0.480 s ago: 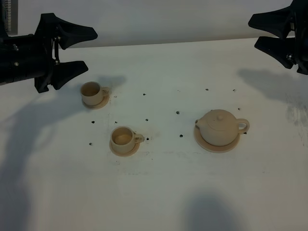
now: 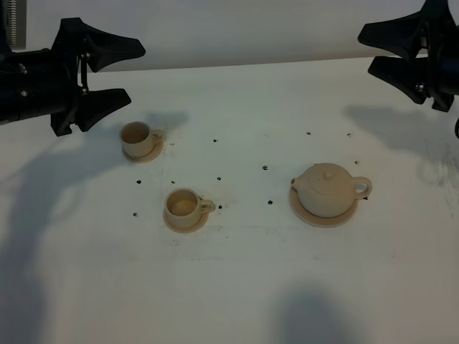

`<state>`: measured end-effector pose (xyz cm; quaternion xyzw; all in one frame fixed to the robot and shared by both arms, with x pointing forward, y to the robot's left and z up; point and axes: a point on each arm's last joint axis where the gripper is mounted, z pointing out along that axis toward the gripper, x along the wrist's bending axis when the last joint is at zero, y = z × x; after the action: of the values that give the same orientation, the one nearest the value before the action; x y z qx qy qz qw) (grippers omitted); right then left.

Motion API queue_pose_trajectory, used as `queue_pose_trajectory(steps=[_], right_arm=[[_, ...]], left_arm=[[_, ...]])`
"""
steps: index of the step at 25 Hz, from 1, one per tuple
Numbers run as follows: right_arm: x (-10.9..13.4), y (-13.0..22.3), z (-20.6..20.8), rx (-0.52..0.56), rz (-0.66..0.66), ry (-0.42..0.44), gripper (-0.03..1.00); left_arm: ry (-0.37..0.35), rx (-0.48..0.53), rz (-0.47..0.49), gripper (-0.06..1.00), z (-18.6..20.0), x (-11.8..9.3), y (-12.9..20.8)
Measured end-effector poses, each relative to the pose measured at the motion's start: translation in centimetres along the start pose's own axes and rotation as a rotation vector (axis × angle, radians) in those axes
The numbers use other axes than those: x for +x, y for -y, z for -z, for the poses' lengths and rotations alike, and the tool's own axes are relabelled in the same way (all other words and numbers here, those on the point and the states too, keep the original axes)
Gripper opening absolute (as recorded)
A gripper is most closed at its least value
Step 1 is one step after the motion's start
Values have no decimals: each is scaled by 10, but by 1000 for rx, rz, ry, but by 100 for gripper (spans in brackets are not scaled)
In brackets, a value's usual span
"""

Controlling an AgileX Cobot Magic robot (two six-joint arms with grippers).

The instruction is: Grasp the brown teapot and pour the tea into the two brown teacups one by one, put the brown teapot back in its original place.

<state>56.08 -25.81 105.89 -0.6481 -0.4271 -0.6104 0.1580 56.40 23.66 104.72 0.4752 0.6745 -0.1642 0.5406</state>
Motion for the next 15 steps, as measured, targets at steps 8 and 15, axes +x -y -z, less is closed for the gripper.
queue_pose_trajectory(steps=[8, 15], right_arm=[[1, -1, -5, 3, -4, -12, 56], [21, -10, -6, 51, 182, -24, 56]], left_arm=[[-3, 4, -7, 76, 0, 0, 0], [-17, 43, -231, 75, 2, -12, -6]])
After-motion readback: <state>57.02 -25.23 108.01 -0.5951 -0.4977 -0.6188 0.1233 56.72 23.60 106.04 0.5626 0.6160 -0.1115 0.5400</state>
